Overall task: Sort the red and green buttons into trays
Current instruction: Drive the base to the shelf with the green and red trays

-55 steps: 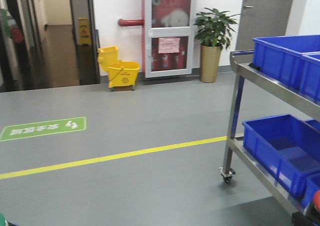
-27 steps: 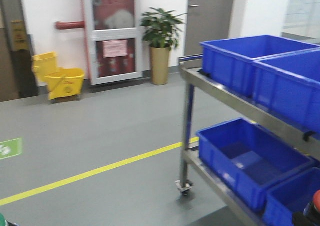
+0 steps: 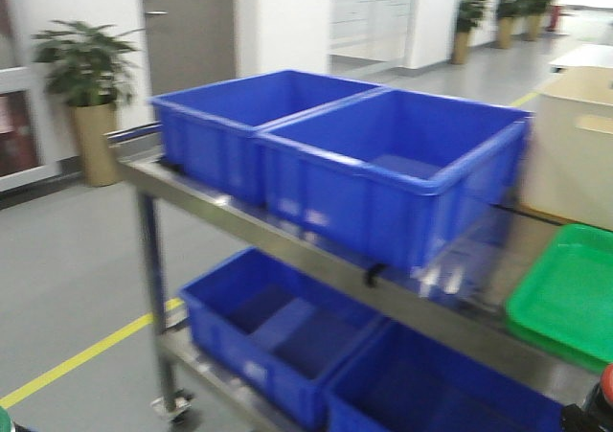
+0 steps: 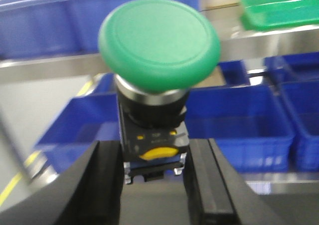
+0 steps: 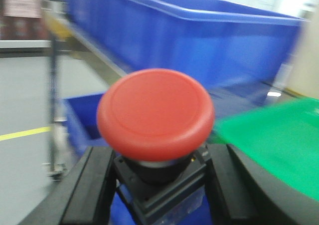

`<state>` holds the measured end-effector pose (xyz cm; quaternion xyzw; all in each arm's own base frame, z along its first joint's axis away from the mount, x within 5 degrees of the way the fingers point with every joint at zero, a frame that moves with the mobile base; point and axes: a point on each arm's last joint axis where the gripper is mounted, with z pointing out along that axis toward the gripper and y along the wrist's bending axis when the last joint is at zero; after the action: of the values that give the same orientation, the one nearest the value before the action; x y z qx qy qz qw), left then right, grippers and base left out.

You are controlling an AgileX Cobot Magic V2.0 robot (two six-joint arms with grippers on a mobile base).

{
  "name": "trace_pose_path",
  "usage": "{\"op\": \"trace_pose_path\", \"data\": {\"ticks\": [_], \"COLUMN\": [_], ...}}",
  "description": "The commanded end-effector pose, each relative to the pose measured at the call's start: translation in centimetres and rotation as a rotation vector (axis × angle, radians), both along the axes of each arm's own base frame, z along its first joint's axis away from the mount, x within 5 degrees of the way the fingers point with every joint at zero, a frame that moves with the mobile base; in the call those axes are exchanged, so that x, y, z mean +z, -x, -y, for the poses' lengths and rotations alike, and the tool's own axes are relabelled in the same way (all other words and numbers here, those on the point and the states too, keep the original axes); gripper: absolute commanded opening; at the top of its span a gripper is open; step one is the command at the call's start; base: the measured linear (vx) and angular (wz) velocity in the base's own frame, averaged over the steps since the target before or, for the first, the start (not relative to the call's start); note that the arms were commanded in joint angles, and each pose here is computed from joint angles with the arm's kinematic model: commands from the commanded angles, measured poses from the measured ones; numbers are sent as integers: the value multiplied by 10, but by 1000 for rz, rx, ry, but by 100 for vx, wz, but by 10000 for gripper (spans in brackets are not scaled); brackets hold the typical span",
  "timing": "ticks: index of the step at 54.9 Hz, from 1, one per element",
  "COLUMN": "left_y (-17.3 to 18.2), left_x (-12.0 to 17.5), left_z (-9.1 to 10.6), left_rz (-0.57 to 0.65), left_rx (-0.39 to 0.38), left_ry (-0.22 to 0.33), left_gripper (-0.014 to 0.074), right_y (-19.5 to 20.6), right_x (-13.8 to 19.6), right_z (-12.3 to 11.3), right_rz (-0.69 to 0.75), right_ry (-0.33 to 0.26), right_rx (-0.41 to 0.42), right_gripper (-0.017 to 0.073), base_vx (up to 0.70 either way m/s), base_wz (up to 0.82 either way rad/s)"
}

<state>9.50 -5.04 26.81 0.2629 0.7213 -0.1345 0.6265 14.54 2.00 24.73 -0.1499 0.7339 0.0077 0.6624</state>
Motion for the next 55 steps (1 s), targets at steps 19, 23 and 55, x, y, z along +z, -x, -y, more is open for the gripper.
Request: {"op": "trace_pose_path", "data": {"ticks": [19,23,55], "left_y": [-2,-2,-2], "left_x": [11,11,11], "left_z": [-1,-1,-1], "left_rz": [21,21,21], "left_rx": [20,20,20], "left_ry": [45,45,45], "left_gripper": [1,1,1], "right_y": [-2,-2,-2], "right_x": [17,17,17], "right_z": [-2,-2,-2], "right_rz": [102,102,102], "right_ry": [-28,-28,-28], "right_rx": [26,26,26], "right_gripper": [-9,-9,-9], "base_vx": [22,18,14], "base_wz": [-74,-62,-49]}}
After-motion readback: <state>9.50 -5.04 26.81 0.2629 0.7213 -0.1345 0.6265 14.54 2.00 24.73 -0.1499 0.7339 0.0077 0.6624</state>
